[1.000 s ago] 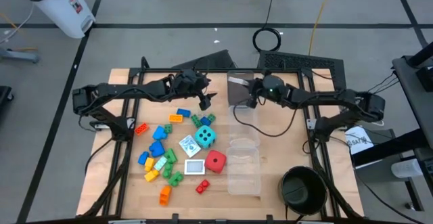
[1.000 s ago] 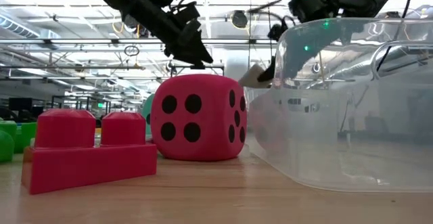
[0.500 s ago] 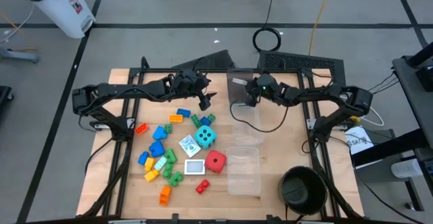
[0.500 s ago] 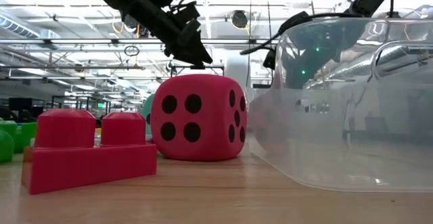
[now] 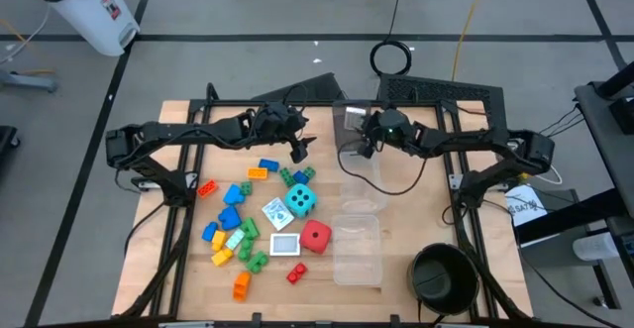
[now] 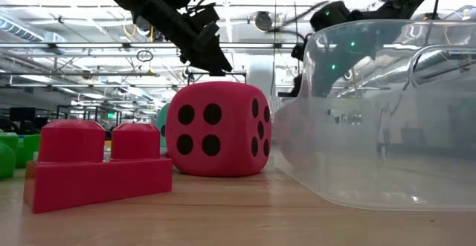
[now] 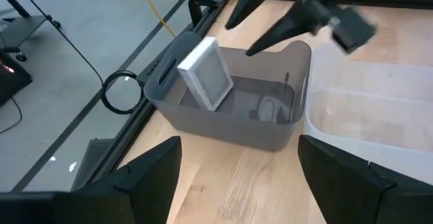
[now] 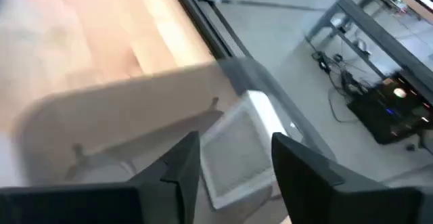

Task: Pick & Place Toys
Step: Adjust the black transparent bin

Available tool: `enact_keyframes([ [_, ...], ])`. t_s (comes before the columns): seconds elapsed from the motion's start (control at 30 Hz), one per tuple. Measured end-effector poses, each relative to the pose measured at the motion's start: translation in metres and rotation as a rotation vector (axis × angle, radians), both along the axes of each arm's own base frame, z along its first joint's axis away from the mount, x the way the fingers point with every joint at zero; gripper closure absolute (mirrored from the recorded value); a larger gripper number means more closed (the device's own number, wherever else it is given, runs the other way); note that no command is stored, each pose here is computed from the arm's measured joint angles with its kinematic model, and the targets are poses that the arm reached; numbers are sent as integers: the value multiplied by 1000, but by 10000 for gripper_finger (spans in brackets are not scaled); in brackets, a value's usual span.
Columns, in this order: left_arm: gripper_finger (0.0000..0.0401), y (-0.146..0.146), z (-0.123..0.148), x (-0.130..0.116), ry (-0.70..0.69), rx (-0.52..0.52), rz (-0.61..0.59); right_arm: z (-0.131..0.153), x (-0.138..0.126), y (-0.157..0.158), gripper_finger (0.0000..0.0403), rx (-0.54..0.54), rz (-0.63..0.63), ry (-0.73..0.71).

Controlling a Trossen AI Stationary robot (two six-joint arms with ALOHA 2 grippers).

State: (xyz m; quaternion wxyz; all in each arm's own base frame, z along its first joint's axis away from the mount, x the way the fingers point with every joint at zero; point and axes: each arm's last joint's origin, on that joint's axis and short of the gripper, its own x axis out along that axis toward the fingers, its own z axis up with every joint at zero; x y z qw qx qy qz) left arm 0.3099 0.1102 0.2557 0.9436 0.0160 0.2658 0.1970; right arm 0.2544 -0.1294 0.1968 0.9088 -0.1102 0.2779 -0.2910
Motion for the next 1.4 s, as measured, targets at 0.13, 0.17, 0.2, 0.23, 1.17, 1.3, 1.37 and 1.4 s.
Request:
enact_keyframes([
  [0.13,105,0,0,0,1,-1,0,9,-5,8,233,105,82,-50],
  [0.17,105,0,0,0,1,-1,-1,11,-6,8,232,116,90,-70],
  [0.2,105,0,0,0,2,-1,-1,14,-8,9,232,126,88,-81],
  [0.23,105,0,0,0,3,-3,0,15,-8,9,232,128,85,-88],
  [1.17,105,-1,-3,-1,17,-31,10,-22,-9,14,264,320,205,137],
  [1.3,105,-1,-3,-1,18,-31,10,-26,-8,16,264,321,218,156],
  [1.37,105,-1,-3,-1,18,-29,9,-26,-7,16,264,321,220,155],
  [1.4,105,-1,-3,-1,19,-28,8,-26,-7,16,264,323,218,153],
])
